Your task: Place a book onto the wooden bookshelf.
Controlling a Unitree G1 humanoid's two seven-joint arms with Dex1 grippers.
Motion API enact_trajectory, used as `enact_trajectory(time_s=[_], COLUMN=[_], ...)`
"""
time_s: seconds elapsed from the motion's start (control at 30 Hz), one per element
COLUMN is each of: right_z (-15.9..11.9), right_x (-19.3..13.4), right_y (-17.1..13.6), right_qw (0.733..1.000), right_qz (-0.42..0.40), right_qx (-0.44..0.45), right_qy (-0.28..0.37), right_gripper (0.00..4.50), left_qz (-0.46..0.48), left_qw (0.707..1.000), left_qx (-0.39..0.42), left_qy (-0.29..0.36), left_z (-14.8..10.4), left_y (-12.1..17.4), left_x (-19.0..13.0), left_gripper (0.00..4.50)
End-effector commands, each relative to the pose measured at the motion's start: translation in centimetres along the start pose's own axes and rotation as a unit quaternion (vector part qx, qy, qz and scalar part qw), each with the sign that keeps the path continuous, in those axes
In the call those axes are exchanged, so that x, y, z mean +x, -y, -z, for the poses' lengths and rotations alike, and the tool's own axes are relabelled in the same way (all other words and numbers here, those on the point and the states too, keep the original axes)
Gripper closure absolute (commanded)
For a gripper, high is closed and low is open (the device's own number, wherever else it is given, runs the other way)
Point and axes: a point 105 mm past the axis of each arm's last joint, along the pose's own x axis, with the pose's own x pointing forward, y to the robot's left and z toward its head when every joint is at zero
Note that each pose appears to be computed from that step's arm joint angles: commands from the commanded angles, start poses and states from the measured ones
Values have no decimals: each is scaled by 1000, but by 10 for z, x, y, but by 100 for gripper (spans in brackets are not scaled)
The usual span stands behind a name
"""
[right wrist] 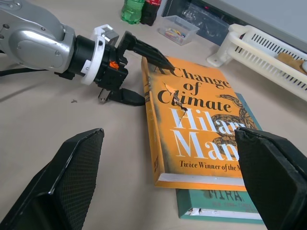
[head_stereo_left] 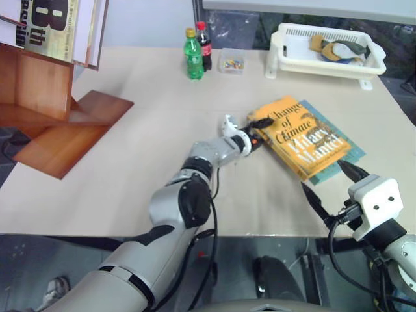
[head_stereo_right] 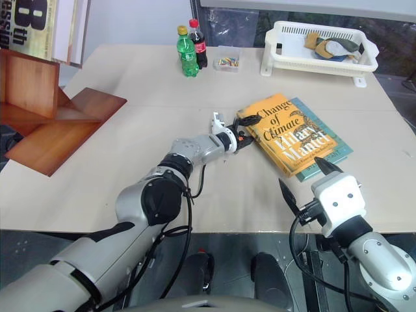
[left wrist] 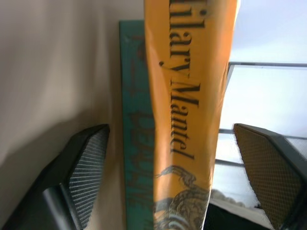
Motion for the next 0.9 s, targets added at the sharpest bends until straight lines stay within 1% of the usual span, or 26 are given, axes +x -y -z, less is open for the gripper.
enact_trajectory(time_s=[0.03, 0.07, 0.17, 0.2, 0.23, 0.4, 0.53, 0.6, 0.67, 0.73, 0.77, 0.8, 0.83, 0.87, 0.9], right_z=[-12, -12, -11, -11, -11, -11, -11, -11, -12, -12, -12, -12, -13, -13, -13], right_x=[-2, -3, -3, -4, -4, -5, -5, -5, -5, -3, -3, -2, -1, 0, 1], right_y=[-3, -3, -3, -3, -3, -5, -5, -6, -6, -6, -7, -7, -8, -9, -10], right_qw=[1000, 1000, 1000, 1000, 1000, 1000, 1000, 999, 999, 999, 999, 999, 999, 999, 999], right_qz=[-2, -2, -1, -1, -2, -6, -10, -13, -17, -20, -24, -28, -32, -35, -40], right_qx=[-2, -2, -3, -4, -5, -11, -13, -13, -14, -13, -12, -11, -9, -9, -7], right_qy=[26, 26, 26, 26, 26, 25, 26, 26, 27, 28, 27, 27, 27, 27, 27], right_gripper=[0, 0, 0, 0, 0, 0, 0, 0, 0, 0, 0, 0, 0, 0, 0], left_qz=[11, 11, 18, 21, 23, 37, 58, 71, 81, 90, 102, 123, 141, 151, 160], left_qw=[1000, 1000, 1000, 1000, 1000, 999, 998, 997, 996, 992, 986, 972, 956, 943, 918], left_qx=[-11, -12, -17, -18, -18, -24, -27, -12, 19, 81, 134, 202, 259, 295, 360], left_qy=[4, 5, 3, 3, 2, 2, -1, -8, -15, -13, -5, 7, 16, 18, 39], left_z=[3, 3, 5, 5, 4, -7, -22, -30, -39, -53, -62, -73, -79, -80, -86], left_y=[5, 5, 6, 6, 7, 15, 25, 33, 41, 51, 60, 75, 89, 98, 112], left_x=[4, 4, 4, 4, 4, -2, -13, -21, -30, -44, -55, -75, -92, -103, -120], left_gripper=[213, 232, 367, 404, 423, 423, 423, 423, 423, 423, 423, 423, 423, 423, 423])
